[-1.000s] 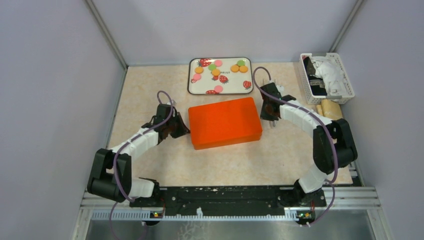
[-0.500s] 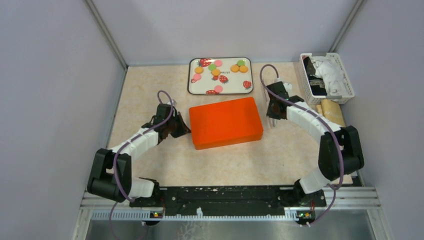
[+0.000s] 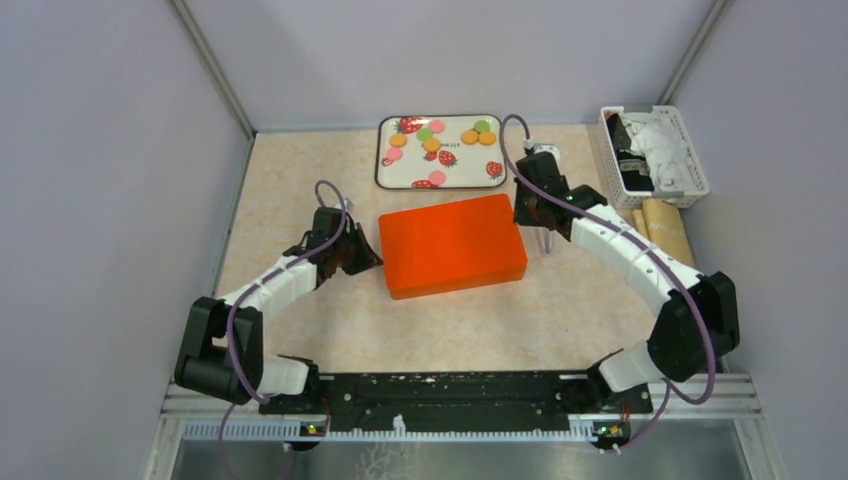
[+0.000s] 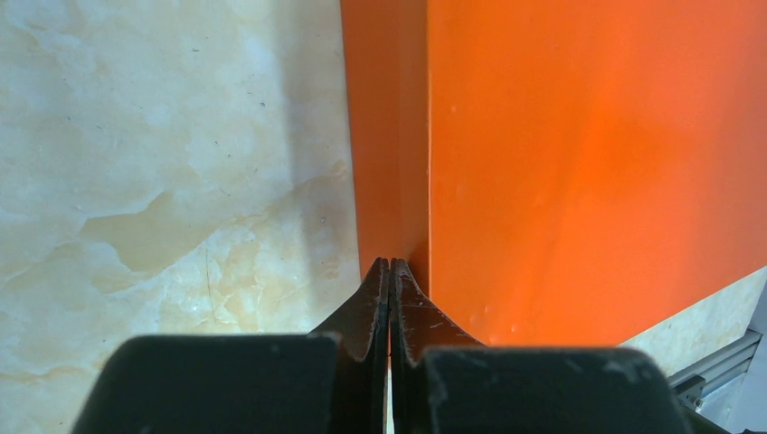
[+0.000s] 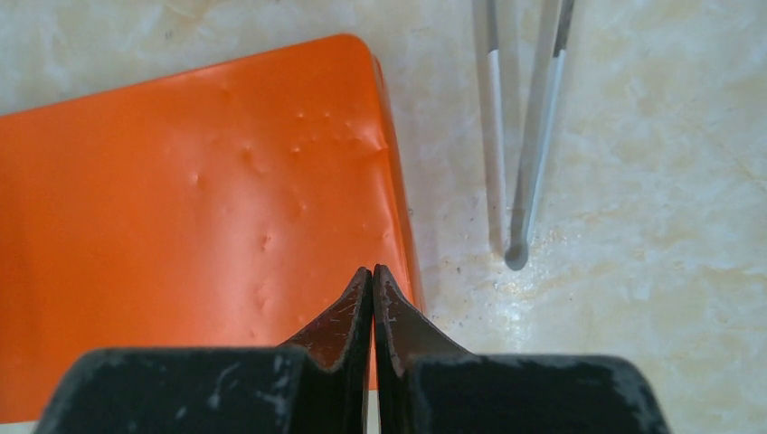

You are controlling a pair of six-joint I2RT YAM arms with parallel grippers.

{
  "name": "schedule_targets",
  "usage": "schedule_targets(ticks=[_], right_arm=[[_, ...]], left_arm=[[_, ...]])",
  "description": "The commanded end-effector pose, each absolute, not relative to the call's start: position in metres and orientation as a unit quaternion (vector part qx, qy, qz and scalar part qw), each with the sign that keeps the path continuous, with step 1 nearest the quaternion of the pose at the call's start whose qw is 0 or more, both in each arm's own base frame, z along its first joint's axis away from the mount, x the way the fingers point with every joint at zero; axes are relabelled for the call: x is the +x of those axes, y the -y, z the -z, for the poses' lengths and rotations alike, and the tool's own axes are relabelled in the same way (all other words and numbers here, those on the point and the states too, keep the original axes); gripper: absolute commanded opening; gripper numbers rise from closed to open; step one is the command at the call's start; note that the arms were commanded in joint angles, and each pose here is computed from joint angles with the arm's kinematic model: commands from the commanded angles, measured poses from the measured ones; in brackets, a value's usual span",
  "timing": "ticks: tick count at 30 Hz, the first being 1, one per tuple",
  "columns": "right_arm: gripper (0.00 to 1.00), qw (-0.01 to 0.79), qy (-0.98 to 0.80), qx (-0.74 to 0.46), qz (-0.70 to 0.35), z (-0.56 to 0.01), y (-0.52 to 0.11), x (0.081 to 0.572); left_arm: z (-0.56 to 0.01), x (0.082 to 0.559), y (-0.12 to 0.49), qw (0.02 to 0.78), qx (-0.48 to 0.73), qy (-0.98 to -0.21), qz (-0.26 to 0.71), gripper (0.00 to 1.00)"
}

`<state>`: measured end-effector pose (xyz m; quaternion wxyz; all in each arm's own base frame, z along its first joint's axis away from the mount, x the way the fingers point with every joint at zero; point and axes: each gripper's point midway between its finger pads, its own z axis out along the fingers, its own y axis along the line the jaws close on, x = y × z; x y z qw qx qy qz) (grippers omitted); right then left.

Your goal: Pack the cookies

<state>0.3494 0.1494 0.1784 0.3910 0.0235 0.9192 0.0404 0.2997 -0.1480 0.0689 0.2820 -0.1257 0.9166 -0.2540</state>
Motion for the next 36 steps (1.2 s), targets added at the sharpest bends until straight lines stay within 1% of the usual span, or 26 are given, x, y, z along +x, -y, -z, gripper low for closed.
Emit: schedule_targets(ticks=[1, 3, 7, 9, 12, 16, 20, 23, 26, 27, 30, 33, 36], right_arm=[[0.0, 0.335, -0.941, -0.007, -0.046, -0.135, -0.16, 0.333], [0.0, 0.308, -0.95, -0.01, -0.048, -0.11, -0.159, 0.321], [0.0, 0.239, -0.971, -0.007, -0.018, -0.058, -0.144, 0.289], [0.0, 0.222, -0.975, -0.003, -0.013, -0.044, -0.139, 0.277], [0.0, 0.227, -0.974, 0.003, -0.017, -0.045, -0.137, 0.272], [0.0, 0.267, -0.963, 0.005, -0.031, -0.074, -0.142, 0.287], [0.0, 0.33, -0.942, 0.0, -0.062, -0.119, -0.153, 0.308], [0.0, 0.376, -0.923, -0.001, -0.08, -0.157, -0.156, 0.318], [0.01, 0.417, -0.904, 0.0, -0.095, -0.194, -0.157, 0.324], [0.06, 0.429, -0.898, 0.0, -0.099, -0.205, -0.157, 0.325], [0.37, 0.464, -0.879, 0.004, -0.111, -0.235, -0.155, 0.326], [0.68, 0.48, -0.87, 0.007, -0.113, -0.247, -0.152, 0.325], [0.86, 0.482, -0.869, 0.014, -0.112, -0.25, -0.15, 0.324]], left_arm=[[-0.091, 0.316, 0.16, 0.312, -0.114, -0.899, 0.287, 0.0], [-0.09, 0.317, 0.161, 0.311, -0.114, -0.898, 0.288, 0.0], [-0.087, 0.317, 0.164, 0.306, -0.113, -0.899, 0.293, 0.0], [-0.086, 0.318, 0.165, 0.306, -0.112, -0.898, 0.295, 0.0], [-0.085, 0.318, 0.164, 0.306, -0.112, -0.898, 0.295, 0.0], [-0.085, 0.318, 0.164, 0.308, -0.11, -0.899, 0.293, 0.0], [-0.086, 0.318, 0.16, 0.311, -0.111, -0.9, 0.283, 0.0], [-0.092, 0.32, 0.149, 0.327, -0.117, -0.903, 0.254, 0.0], [-0.11, 0.322, 0.129, 0.363, -0.13, -0.899, 0.209, 0.0], [-0.118, 0.322, 0.122, 0.378, -0.133, -0.895, 0.196, 0.0], [-0.149, 0.32, 0.111, 0.425, -0.127, -0.877, 0.184, 0.0], [-0.182, 0.314, 0.106, 0.471, -0.115, -0.854, 0.189, 0.0], [-0.203, 0.308, 0.104, 0.497, -0.107, -0.839, 0.196, 0.0]])
